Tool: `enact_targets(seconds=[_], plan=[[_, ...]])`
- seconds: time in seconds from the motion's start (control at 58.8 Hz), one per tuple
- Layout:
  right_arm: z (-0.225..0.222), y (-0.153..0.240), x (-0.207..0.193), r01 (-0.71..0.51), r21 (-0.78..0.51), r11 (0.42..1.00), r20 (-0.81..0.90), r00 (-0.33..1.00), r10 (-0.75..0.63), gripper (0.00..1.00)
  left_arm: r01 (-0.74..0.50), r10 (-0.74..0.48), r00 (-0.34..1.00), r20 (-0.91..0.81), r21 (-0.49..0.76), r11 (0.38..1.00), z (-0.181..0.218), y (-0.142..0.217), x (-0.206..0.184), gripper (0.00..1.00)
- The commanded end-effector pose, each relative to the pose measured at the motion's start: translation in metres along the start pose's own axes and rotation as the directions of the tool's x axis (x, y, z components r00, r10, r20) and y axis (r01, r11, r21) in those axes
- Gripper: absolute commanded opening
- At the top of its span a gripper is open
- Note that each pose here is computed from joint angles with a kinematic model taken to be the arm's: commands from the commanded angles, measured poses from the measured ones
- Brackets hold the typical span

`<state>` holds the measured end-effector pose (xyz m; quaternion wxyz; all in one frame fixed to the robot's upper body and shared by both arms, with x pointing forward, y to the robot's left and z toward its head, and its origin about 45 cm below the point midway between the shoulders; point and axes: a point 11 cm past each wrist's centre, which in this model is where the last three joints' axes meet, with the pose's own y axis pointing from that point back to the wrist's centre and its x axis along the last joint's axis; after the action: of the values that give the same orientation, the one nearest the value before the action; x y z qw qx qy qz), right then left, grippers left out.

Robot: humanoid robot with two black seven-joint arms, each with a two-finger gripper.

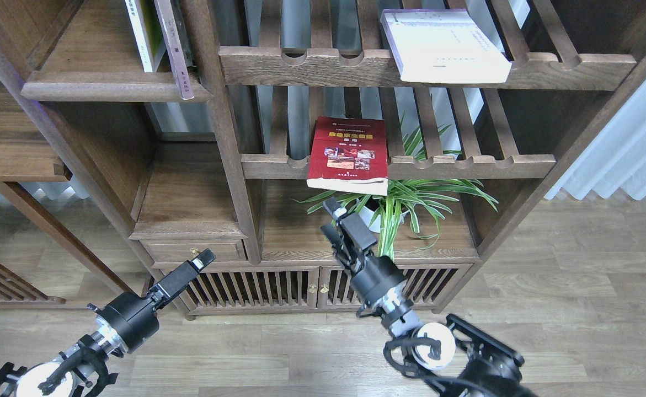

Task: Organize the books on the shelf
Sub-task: 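Reach the right gripper up to the red book's lower edge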

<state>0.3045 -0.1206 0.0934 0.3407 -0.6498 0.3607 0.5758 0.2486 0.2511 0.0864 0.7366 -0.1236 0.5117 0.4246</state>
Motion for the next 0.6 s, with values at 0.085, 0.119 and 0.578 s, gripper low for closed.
enact_targets(seconds=[0.085,0.119,0.578], plan=[[-0.004,-0.005,0.001,-0.004,-0.006,1.0,-0.021,1.0,0.004,0.99,-0.003,0.003,1.0,0.0,-0.011,1.0,0.003,0.001,0.001,0.82],[-0.004,-0.006,0.0,-0.002,-0.006,1.0,-0.021,1.0,0.002,0.99,-0.003,0.003,1.0,0.0,-0.011,1.0,0.003,0.001,0.001,0.82],[-0.024,-0.021,0.005,-0.073,0.013,0.997,-0.09,0.993,0.074,0.99,0.003,-0.003,1.0,0.004,-0.014,1.0,0.005,0.001,-0.001,0.82]])
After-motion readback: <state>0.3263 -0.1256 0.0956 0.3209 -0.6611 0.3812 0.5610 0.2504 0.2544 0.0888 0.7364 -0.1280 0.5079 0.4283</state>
